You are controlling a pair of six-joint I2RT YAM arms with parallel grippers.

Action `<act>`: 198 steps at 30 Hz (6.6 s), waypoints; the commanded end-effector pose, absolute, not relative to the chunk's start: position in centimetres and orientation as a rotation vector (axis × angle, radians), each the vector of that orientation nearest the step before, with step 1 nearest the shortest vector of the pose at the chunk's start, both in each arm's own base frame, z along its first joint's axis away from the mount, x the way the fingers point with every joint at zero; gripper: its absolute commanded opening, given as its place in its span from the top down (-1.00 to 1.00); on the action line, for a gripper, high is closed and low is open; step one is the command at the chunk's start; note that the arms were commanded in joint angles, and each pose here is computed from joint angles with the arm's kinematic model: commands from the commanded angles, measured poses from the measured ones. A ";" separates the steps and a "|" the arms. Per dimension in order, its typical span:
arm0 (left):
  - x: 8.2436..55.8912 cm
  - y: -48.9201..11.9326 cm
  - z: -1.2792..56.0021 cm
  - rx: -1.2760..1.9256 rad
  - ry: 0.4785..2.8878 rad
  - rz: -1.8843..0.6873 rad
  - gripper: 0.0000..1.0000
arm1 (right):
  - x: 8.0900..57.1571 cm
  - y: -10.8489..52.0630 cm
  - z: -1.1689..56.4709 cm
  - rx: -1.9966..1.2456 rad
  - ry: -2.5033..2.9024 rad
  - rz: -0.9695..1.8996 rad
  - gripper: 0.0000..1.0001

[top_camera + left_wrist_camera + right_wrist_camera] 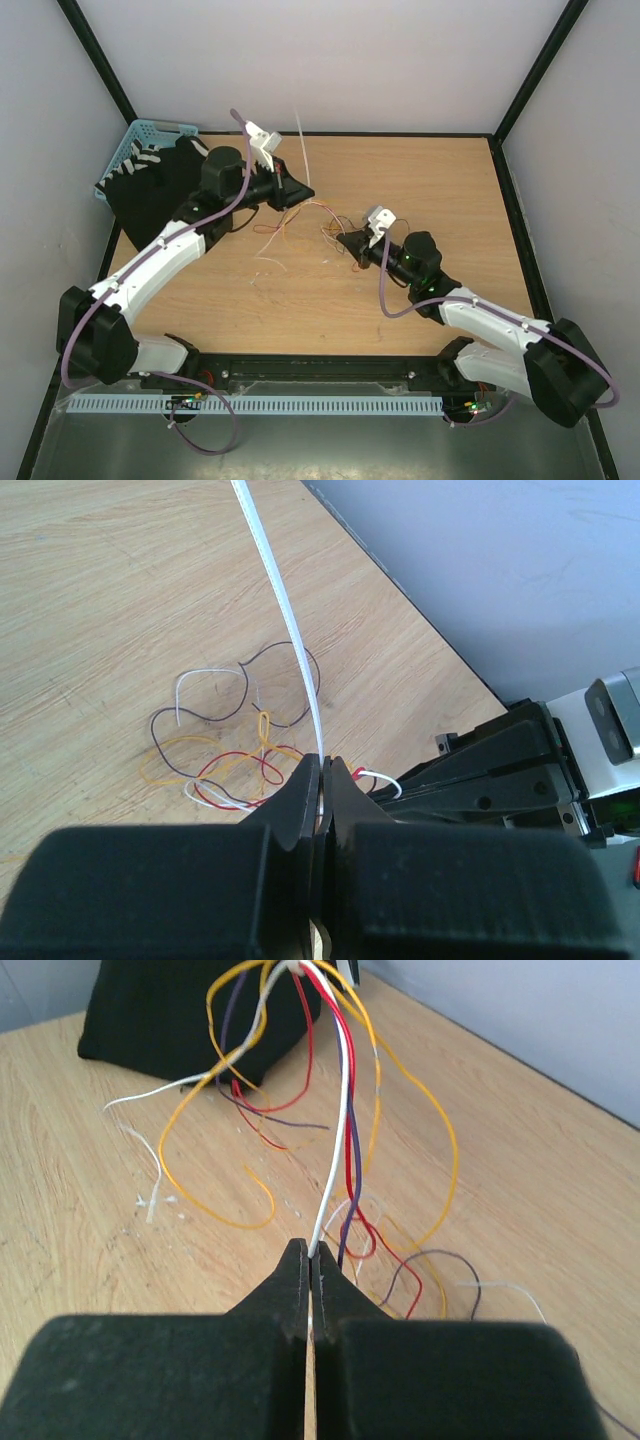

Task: Zip-tie the wires
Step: Adjust the cable at the center of the board.

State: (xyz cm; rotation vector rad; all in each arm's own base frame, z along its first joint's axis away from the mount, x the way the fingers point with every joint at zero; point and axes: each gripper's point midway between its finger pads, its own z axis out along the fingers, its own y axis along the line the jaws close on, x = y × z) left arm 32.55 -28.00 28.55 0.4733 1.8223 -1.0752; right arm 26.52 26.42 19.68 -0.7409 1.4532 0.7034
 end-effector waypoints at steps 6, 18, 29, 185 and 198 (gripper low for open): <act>32.3 -26.9 29.9 0.460 1.777 -1.074 1.00 | 26.5 22.8 16.3 -0.690 1.640 0.598 1.00; 32.1 -26.9 30.1 0.470 1.771 -1.082 1.00 | 25.9 23.9 17.0 -0.760 1.610 0.693 0.30; 31.9 -27.0 30.0 0.506 1.762 -1.081 1.00 | 25.6 22.9 20.7 -0.777 1.525 0.668 -0.04; 31.1 -26.3 31.0 0.522 1.740 -1.137 1.00 | 29.6 29.7 15.5 -1.061 1.254 0.723 0.14; 30.9 -26.6 31.2 0.530 1.738 -1.151 1.00 | 30.3 31.9 15.0 -1.024 1.223 0.858 0.13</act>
